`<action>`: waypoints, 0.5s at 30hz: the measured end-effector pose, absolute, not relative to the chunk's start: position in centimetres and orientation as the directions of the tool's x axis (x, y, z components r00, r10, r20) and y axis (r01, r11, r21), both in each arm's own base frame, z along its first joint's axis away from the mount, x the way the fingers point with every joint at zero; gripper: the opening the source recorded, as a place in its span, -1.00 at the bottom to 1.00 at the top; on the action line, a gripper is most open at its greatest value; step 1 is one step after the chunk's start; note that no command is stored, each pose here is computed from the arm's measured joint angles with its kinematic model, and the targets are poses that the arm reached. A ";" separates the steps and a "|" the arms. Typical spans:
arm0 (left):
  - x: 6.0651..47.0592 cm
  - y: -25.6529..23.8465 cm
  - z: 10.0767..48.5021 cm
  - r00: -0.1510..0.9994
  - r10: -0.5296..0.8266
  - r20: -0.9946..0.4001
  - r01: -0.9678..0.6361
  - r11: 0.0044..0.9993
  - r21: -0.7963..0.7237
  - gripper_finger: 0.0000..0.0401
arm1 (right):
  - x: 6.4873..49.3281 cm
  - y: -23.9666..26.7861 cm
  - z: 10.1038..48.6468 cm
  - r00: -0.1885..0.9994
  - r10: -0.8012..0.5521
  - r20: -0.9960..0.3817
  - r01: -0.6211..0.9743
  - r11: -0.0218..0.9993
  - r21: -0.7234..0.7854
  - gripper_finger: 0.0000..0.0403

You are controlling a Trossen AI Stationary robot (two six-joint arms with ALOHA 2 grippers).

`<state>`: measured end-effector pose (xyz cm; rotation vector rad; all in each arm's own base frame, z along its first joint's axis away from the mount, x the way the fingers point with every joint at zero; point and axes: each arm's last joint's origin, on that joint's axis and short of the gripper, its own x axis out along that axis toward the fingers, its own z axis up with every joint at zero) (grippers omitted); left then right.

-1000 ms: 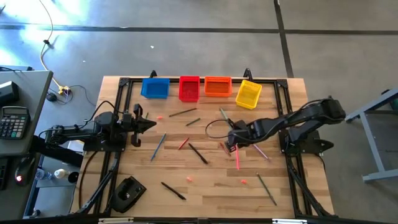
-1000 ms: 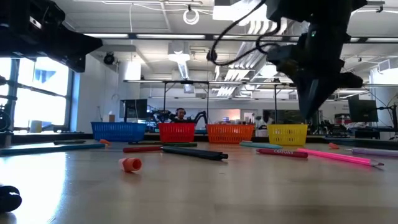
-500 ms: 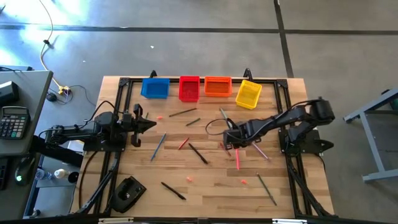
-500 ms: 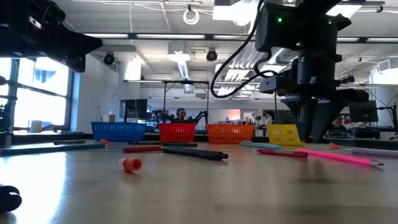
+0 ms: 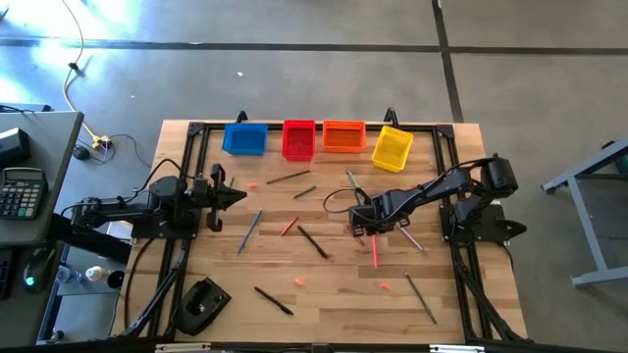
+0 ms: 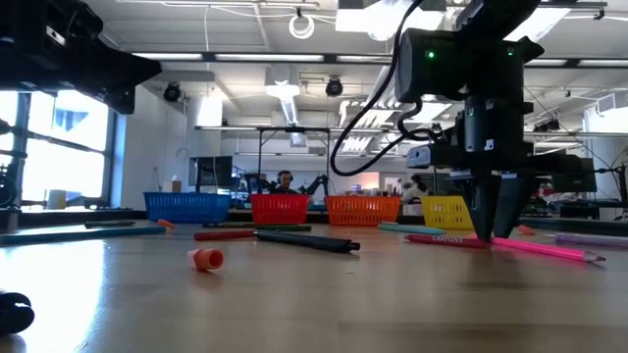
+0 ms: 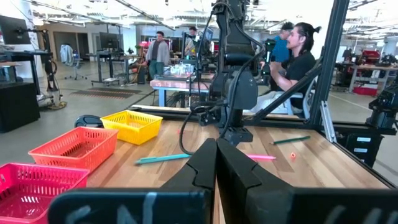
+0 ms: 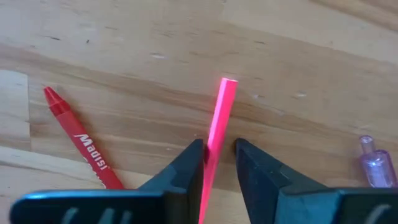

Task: Sort crayons/erasers/pens/pencils in bins
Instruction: Put the pink colored pencil into the yellow bin

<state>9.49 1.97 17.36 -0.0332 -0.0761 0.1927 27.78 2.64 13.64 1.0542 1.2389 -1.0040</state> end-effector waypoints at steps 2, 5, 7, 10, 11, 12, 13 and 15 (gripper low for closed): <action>9.5 2.0 17.4 0.979 0.193 0.072 -0.190 0.981 -0.040 -1.00 | 27.8 2.6 13.6 0.072 -0.020 -0.997 0.972 0.226 0.066 -0.69; 9.5 2.0 17.4 0.979 0.193 0.073 -0.190 0.981 -0.040 -1.00 | 27.8 2.6 13.6 0.074 -0.023 -0.997 0.972 0.226 0.067 -0.78; 9.5 2.0 17.4 0.979 0.192 0.072 -0.190 0.981 -0.040 -1.00 | 27.8 2.6 13.6 0.074 -0.028 -0.997 0.972 0.226 0.066 -0.83; 9.5 2.0 17.4 0.979 0.193 0.072 -0.190 0.981 -0.040 -1.00 | 27.8 2.6 13.6 0.076 -0.034 -0.996 0.971 0.231 0.067 -0.87; 9.5 2.0 17.4 0.979 0.193 0.073 -0.190 0.981 -0.040 -1.00 | 27.8 2.5 13.6 0.076 -0.033 -0.997 0.970 0.233 0.066 -0.88; 9.5 2.0 17.4 0.979 0.193 0.072 -0.190 0.981 -0.040 -1.00 | 27.8 2.4 13.7 0.077 -0.027 -0.997 0.968 0.243 0.068 -0.88; 9.5 2.0 17.4 0.979 0.192 0.072 -0.190 0.981 -0.040 -1.00 | 27.8 2.3 13.7 0.078 -0.019 -0.997 0.967 0.245 0.071 -0.89; 9.5 2.0 17.4 0.979 0.193 0.072 -0.190 0.981 -0.040 -1.00 | 27.7 2.2 13.8 0.081 -0.008 -0.997 0.966 0.248 0.076 -0.89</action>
